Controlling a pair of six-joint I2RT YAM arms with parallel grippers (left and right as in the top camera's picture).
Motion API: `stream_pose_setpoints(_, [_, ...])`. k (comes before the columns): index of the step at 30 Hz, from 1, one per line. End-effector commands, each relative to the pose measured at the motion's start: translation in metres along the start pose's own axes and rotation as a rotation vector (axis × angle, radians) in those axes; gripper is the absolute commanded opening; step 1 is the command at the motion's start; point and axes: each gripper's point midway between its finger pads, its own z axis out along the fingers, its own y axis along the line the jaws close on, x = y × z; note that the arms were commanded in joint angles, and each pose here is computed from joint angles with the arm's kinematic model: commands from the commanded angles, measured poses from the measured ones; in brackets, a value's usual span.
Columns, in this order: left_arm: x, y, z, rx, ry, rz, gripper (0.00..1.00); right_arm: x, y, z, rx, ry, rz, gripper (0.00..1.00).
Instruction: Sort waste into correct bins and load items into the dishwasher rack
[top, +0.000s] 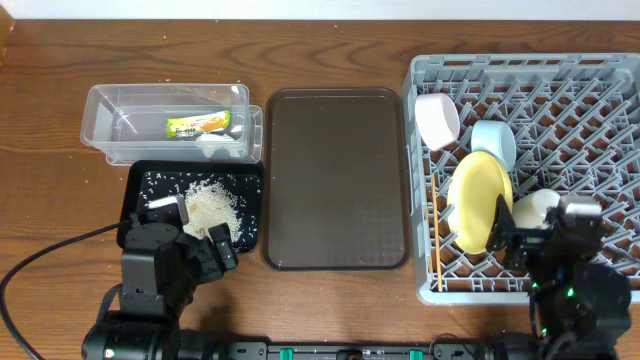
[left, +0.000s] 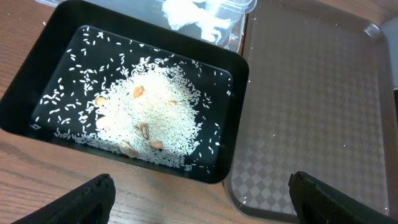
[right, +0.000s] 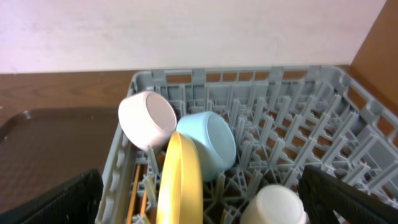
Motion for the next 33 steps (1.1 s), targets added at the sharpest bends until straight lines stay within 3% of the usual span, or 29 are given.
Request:
stream_pose_setpoints(1, [0.000, 0.001, 0.000, -0.004, -0.002, -0.007, 0.92, 0.012, 0.002, 0.000, -0.020, -0.046, -0.053, 0.99])
stream_pose_setpoints(14, [0.000, 0.001, 0.000, -0.004, -0.002, -0.007, 0.92, 0.040, -0.001, 0.024, -0.001, -0.269, -0.095, 0.99])
stream_pose_setpoints(20, [0.000, 0.001, 0.000, -0.004, -0.002, -0.007, 0.92, 0.062, -0.002, 0.040, 0.002, -0.284, -0.094, 0.99])
stream_pose_setpoints(26, [0.000, 0.001, 0.000, -0.004, -0.002, -0.007, 0.92, 0.084, 0.007, 0.045, -0.046, -0.199, -0.194, 0.99])
stream_pose_setpoints(33, [0.000, 0.001, 0.000, -0.004, -0.002, -0.007, 0.92, 0.084, 0.005, 0.045, -0.036, -0.197, -0.194, 0.99])
